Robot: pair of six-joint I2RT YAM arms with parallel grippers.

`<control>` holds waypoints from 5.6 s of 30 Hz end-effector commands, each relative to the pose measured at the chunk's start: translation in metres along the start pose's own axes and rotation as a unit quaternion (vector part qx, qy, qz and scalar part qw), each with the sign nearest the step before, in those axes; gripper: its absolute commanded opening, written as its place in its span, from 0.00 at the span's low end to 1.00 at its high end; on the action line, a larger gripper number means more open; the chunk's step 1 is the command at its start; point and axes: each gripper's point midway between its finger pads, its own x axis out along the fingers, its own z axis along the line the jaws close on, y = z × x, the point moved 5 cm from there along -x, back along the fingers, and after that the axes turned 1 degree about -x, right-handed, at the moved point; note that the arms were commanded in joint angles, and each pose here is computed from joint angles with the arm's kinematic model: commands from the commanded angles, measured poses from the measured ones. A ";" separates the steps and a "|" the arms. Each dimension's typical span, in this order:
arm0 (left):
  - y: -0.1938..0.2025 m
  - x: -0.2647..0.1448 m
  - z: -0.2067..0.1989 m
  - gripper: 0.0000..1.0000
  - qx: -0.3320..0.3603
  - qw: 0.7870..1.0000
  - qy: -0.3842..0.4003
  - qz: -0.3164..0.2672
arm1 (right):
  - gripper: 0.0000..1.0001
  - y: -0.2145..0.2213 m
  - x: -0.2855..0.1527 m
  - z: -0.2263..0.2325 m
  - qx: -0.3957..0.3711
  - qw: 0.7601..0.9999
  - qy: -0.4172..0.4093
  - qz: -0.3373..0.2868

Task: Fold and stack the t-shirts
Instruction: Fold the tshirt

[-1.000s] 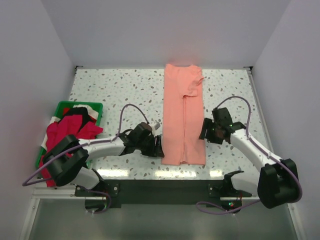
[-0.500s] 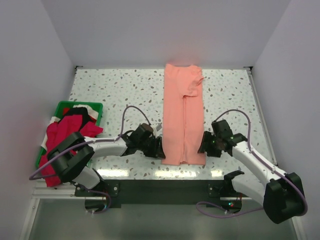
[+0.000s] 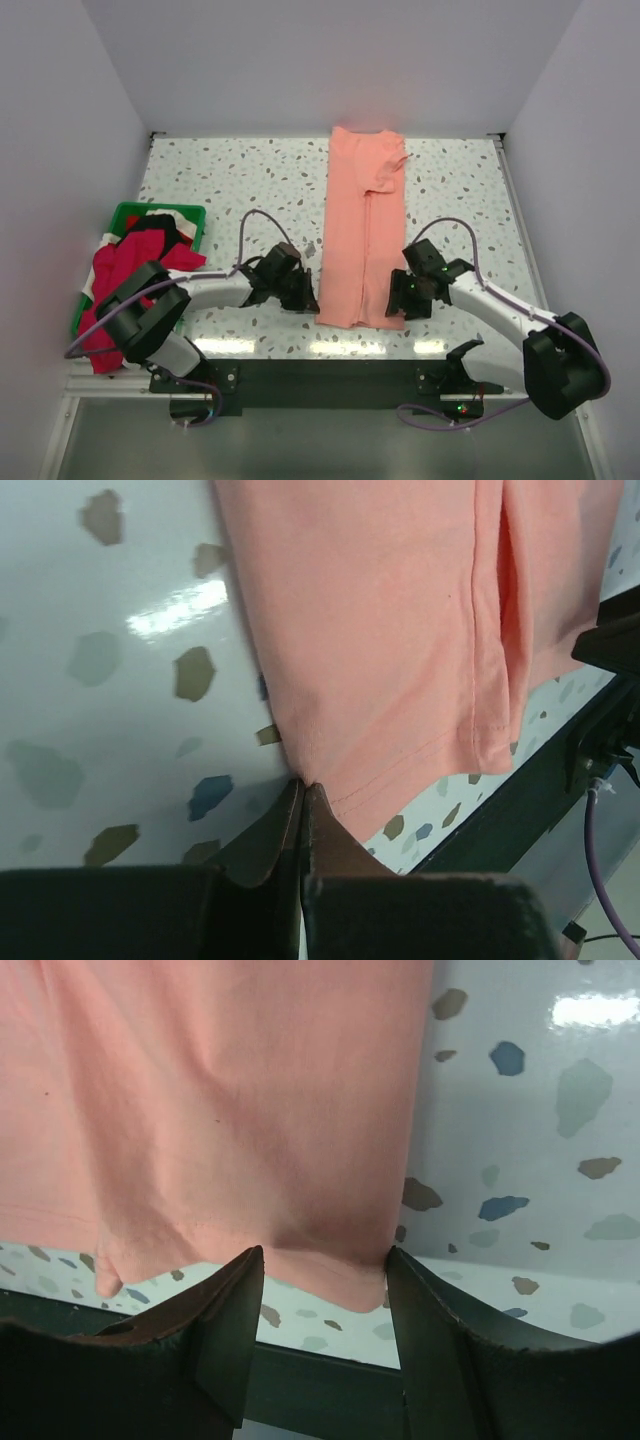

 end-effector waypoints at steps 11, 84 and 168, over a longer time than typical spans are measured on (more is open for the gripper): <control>0.024 -0.030 0.037 0.00 -0.031 0.998 -0.051 0.020 | 0.58 0.002 -0.021 0.016 0.004 1.000 -0.025 -0.003; 0.063 -0.042 0.010 0.00 -0.026 0.998 -0.017 0.061 | 0.08 0.061 -0.005 0.018 0.065 0.990 -0.120 0.034; -0.308 -0.005 0.012 0.53 -0.023 0.970 -0.037 -0.238 | 0.39 -0.293 0.000 0.031 0.117 0.961 -0.071 -0.241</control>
